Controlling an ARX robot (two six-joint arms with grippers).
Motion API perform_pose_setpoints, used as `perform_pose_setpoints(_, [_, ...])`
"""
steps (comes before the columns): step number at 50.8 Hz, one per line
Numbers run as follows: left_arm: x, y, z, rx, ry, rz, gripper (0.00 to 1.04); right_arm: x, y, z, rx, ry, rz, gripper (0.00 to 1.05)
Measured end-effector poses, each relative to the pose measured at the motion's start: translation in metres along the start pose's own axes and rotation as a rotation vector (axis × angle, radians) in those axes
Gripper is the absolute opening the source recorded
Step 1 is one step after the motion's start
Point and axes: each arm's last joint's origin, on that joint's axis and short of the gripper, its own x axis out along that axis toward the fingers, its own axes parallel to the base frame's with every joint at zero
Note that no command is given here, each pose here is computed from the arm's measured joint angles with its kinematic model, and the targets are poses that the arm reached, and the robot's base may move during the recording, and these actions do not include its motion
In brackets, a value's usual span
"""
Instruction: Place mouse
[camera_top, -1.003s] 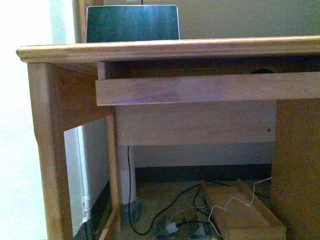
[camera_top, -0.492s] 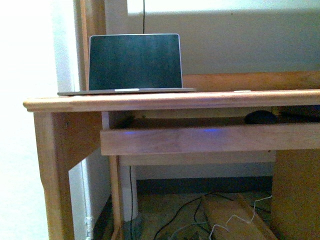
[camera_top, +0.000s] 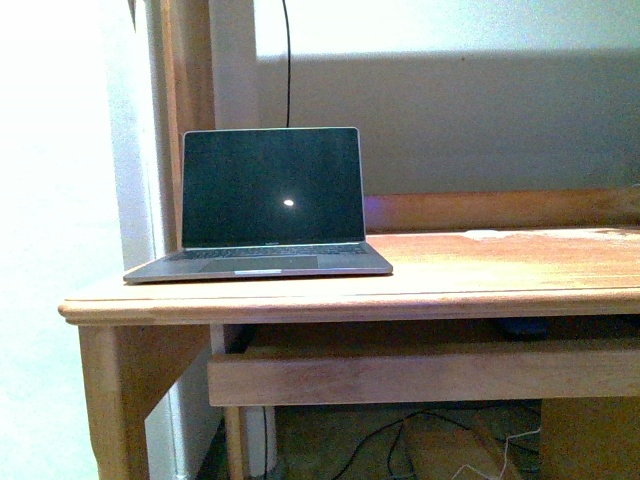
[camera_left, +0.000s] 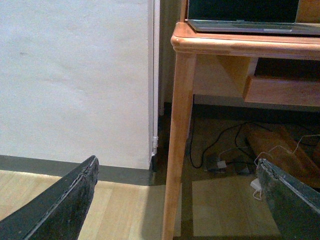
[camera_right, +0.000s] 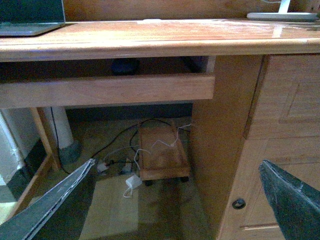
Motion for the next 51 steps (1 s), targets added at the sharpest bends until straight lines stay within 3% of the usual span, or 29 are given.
perform_pose_setpoints(3, [0.000,0.000,0.000,-0.001,0.002,-0.001,0.97,0.000,0.000,0.000,0.000,0.000,0.000,0.97])
perform_pose_setpoints(11, [0.021,0.004,-0.003,-0.052,0.214,-0.060,0.97,0.000,0.000,0.000,0.000,0.000,0.000,0.97])
perform_pose_setpoints(17, [0.047,0.012,0.005,0.046,0.202,-0.077,0.97,0.000,0.000,0.000,0.000,0.000,0.001,0.97])
perform_pose_setpoints(30, [0.117,0.015,0.009,0.533,0.061,-0.184,0.97,0.000,0.000,0.000,0.000,0.000,0.000,0.97])
perform_pose_setpoints(43, [0.186,0.004,-0.010,1.041,-0.106,-0.324,0.97,0.000,0.000,0.000,0.000,0.000,0.000,0.97])
perform_pose_setpoints(51, [0.224,-0.007,-0.019,1.169,-0.169,-0.397,0.97,0.000,0.000,0.000,0.000,0.000,0.000,0.97])
